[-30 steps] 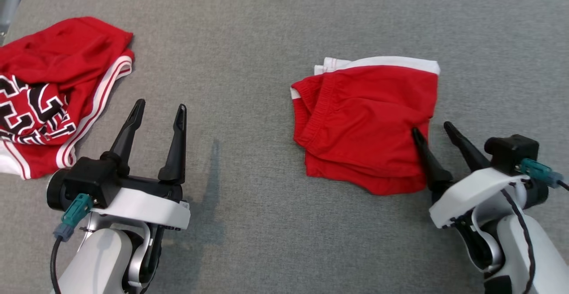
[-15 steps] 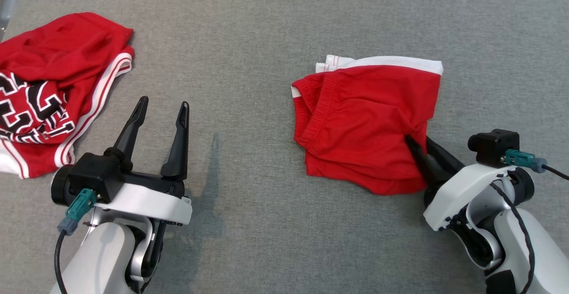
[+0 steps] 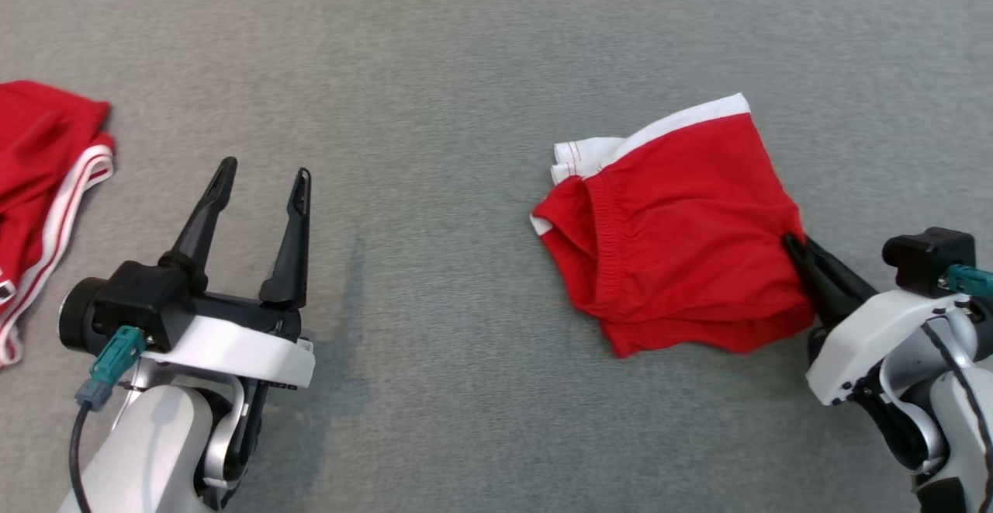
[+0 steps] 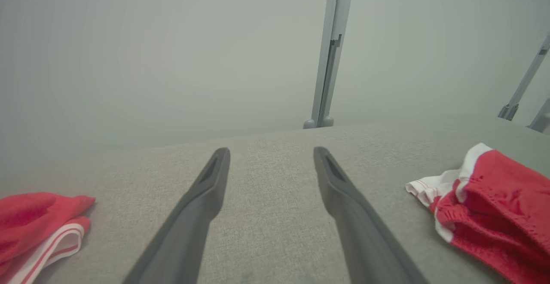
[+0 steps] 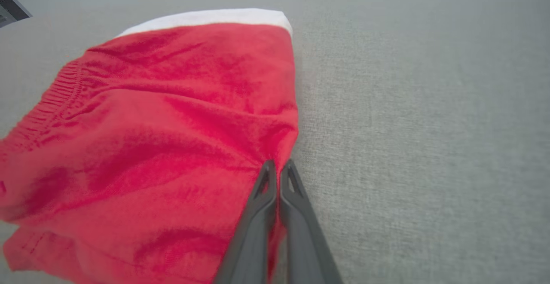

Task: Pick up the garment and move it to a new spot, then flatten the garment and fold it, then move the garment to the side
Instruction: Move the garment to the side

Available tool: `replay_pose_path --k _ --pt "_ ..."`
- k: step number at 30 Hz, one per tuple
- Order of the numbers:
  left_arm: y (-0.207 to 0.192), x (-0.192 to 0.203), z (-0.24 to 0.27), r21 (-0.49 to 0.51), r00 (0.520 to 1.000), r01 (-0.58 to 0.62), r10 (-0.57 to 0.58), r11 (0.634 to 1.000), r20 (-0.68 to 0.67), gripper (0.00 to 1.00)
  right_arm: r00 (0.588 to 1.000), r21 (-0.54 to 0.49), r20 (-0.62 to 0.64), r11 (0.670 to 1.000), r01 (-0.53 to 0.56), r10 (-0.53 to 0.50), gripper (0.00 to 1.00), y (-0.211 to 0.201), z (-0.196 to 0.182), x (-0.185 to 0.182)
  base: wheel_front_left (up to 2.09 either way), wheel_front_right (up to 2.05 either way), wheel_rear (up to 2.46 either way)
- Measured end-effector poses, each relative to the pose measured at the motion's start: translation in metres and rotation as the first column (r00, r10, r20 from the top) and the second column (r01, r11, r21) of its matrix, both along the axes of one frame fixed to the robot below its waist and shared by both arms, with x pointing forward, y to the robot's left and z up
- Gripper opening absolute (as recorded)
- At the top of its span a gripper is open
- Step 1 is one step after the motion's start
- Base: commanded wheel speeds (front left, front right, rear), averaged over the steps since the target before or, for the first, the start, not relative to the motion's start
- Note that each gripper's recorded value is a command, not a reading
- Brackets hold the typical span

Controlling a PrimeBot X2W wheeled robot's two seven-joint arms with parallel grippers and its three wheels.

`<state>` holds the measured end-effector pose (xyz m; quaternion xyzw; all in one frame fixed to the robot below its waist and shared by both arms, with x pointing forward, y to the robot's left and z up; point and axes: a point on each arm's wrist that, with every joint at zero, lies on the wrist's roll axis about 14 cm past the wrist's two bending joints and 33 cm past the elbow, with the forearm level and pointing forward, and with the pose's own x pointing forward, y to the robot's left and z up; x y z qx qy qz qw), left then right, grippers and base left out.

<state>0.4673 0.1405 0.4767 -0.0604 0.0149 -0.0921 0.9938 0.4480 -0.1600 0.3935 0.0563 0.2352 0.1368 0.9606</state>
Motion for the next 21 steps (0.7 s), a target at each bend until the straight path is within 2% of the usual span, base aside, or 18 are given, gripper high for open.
replay_pose_path --k 6,13,18,21 --pt "-0.035 0.013 0.004 -0.011 0.995 0.101 -0.101 0.995 0.015 1.00 0.997 -0.068 0.028 0.995 0.069 -0.067 0.00 -0.044 0.007 -0.006 0.00 0.00 0.00" --pt "-0.070 0.030 0.002 -0.007 0.978 0.206 -0.206 0.979 0.025 1.00 0.991 -0.112 0.091 0.988 0.106 -0.096 0.00 -0.072 0.020 0.011 0.00 0.00 0.00" --pt "-0.100 0.047 -0.013 -0.007 0.954 0.300 -0.300 0.954 0.009 1.00 0.976 -0.192 0.106 0.959 0.210 -0.193 0.00 -0.128 0.013 0.026 0.00 0.00 0.00" --pt "-0.115 0.052 -0.021 -0.018 0.939 0.343 -0.343 0.939 0.002 1.00 0.951 -0.247 0.127 0.919 0.306 -0.282 0.00 -0.174 0.016 0.025 0.00 0.00 0.00"
